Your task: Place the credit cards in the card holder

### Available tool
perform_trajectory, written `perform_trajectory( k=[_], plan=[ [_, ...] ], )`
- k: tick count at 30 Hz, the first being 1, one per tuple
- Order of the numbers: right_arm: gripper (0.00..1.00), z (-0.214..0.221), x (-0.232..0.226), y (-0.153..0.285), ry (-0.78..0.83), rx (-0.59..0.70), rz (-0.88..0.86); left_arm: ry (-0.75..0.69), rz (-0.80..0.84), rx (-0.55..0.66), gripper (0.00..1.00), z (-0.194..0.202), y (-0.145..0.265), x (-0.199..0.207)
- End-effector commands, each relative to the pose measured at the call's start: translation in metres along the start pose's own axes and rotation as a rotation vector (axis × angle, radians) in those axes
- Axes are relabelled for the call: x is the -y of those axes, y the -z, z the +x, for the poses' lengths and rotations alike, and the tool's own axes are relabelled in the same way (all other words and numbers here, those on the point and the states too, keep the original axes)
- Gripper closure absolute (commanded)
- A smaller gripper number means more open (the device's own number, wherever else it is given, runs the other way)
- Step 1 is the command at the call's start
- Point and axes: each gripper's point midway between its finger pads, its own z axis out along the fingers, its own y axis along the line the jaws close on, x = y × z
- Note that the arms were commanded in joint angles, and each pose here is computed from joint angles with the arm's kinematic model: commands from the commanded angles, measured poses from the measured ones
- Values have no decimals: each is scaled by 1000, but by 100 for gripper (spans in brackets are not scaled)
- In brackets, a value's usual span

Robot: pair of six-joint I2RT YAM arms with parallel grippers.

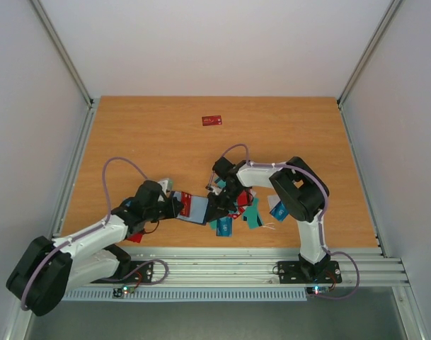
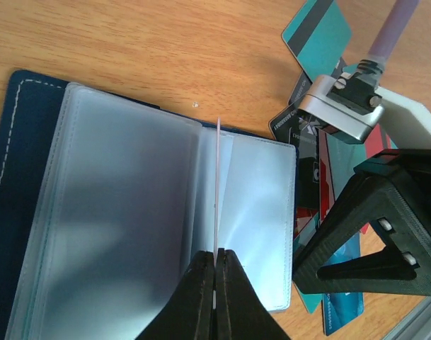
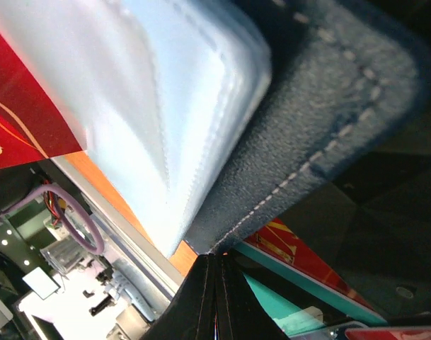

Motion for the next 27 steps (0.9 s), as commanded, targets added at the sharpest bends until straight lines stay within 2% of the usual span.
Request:
perform_trajectory(
  k=[1, 6, 16, 22, 27],
  plan=[
    [98, 19, 36, -27, -143, -92, 98, -40, -8, 27, 100, -9, 8, 3],
    [97, 17, 34, -27, -146, -93, 98, -48, 9, 8, 100, -2, 0, 0],
    [98, 20, 36, -26, -154, -100, 109, -109, -16, 33, 100, -15, -5, -2],
    [98, 17, 36, -26, -156, -98, 113, -120, 49, -30, 100, -5, -8, 7],
    [98, 17, 35, -27, -159, -101, 114, -140, 41, 31, 100, -12, 0, 7]
  ],
)
